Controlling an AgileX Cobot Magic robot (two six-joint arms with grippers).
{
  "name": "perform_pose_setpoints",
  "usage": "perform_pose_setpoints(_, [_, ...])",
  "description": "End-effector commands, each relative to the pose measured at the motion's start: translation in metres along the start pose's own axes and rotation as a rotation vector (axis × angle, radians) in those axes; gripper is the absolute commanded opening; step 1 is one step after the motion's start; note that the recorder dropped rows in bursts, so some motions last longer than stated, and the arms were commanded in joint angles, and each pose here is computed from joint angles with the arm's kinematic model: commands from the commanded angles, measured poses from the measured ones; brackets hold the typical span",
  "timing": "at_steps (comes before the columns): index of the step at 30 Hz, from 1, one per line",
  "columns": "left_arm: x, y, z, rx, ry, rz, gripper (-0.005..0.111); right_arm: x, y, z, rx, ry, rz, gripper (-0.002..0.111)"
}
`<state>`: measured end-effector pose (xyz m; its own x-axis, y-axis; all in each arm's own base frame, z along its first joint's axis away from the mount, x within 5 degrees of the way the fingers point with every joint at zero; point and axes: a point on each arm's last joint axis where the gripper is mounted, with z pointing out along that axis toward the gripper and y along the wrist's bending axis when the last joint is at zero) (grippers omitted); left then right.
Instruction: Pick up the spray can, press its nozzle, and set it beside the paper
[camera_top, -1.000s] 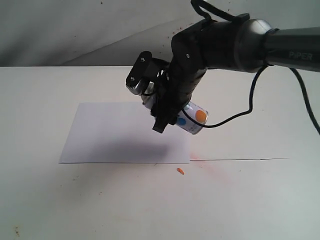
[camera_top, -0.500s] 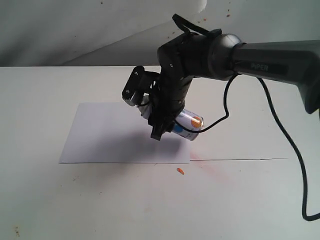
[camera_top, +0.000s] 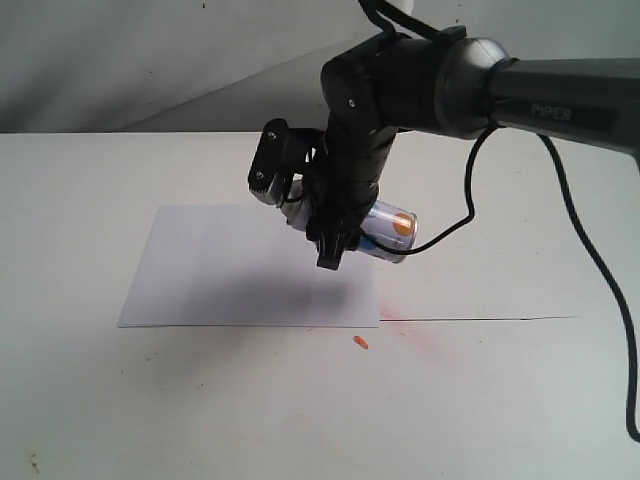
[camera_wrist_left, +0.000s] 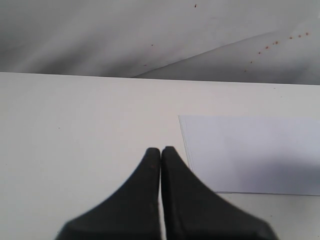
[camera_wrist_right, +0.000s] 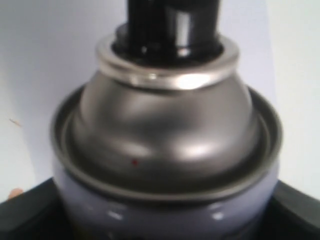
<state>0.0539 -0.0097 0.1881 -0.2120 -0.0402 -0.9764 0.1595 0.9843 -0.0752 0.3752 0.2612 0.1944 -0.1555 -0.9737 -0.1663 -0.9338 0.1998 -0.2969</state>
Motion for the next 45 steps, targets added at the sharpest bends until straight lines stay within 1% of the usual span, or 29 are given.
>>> perform_pose_setpoints(1, [0.001, 0.000, 0.000, 0.005, -0.007, -0.001, 0.002, -0.008, -0.009, -0.004, 0.087, -0.084, -0.143, 0.000])
perform_pose_setpoints(3, [0.001, 0.000, 0.000, 0.005, -0.007, -0.001, 0.002, -0.010, -0.011, -0.002, 0.110, -0.105, -0.188, 0.000])
perform_pose_setpoints(5, [0.001, 0.000, 0.000, 0.005, -0.007, -0.001, 0.002, -0.012, -0.011, 0.002, 0.116, -0.115, -0.189, 0.000])
perform_pose_setpoints(13, [0.001, 0.000, 0.000, 0.005, -0.007, -0.001, 0.002, -0.012, -0.004, 0.020, 0.060, -0.107, -0.166, 0.000])
perform_pose_setpoints(28, [0.001, 0.000, 0.000, 0.005, -0.007, -0.001, 0.002, -0.011, -0.003, 0.017, 0.047, -0.092, -0.163, 0.000])
perform_pose_setpoints(30, [0.000, 0.001, 0.000, -0.008, -0.013, 0.046, 0.002, -0.011, -0.004, 0.015, 0.050, -0.094, -0.163, 0.000])
perform_pose_setpoints(31, [-0.004, 0.001, 0.000, -0.009, -0.060, 0.061, 0.002, -0.011, -0.004, 0.014, 0.050, -0.097, -0.161, 0.000])
perform_pose_setpoints(32, [-0.011, 0.000, -0.001, 0.007, -0.130, 0.018, 0.002, -0.011, -0.004, 0.013, 0.051, -0.099, -0.160, 0.000])
perform_pose_setpoints(33, [-0.019, -0.002, -0.002, 0.032, -0.219, -0.084, 0.002, -0.011, -0.004, 0.013, 0.051, -0.099, -0.160, 0.000])
perform_pose_setpoints(34, [-0.024, -0.002, -0.004, 0.054, -0.280, -0.203, 0.002, -0.011, -0.004, 0.014, 0.052, -0.100, -0.160, 0.000])
perform_pose_setpoints(35, [-0.031, -0.001, -0.006, 0.068, -0.354, -0.288, 0.002, -0.012, -0.004, 0.014, 0.054, -0.101, -0.160, 0.000])
perform_pose_setpoints(36, [-0.034, 0.000, -0.007, 0.070, -0.396, -0.313, 0.002, -0.012, -0.004, 0.014, 0.054, -0.101, -0.160, 0.000])
perform_pose_setpoints(38, [-0.038, 0.000, -0.009, 0.070, -0.438, -0.304, 0.002, -0.011, -0.004, 0.014, 0.051, -0.099, -0.160, 0.000])
perform_pose_setpoints(43, [-0.040, 0.000, -0.010, 0.070, -0.462, -0.304, 0.002, -0.011, -0.003, 0.014, 0.045, -0.093, -0.160, 0.000])
perform_pose_setpoints(44, [-0.041, 0.001, -0.010, 0.076, -0.480, -0.333, 0.002, -0.011, -0.003, 0.014, 0.044, -0.092, -0.160, 0.000])
perform_pose_setpoints(45, [-0.043, 0.001, -0.011, 0.092, -0.499, -0.395, 0.002, -0.010, -0.003, 0.014, 0.043, -0.091, -0.160, 0.000])
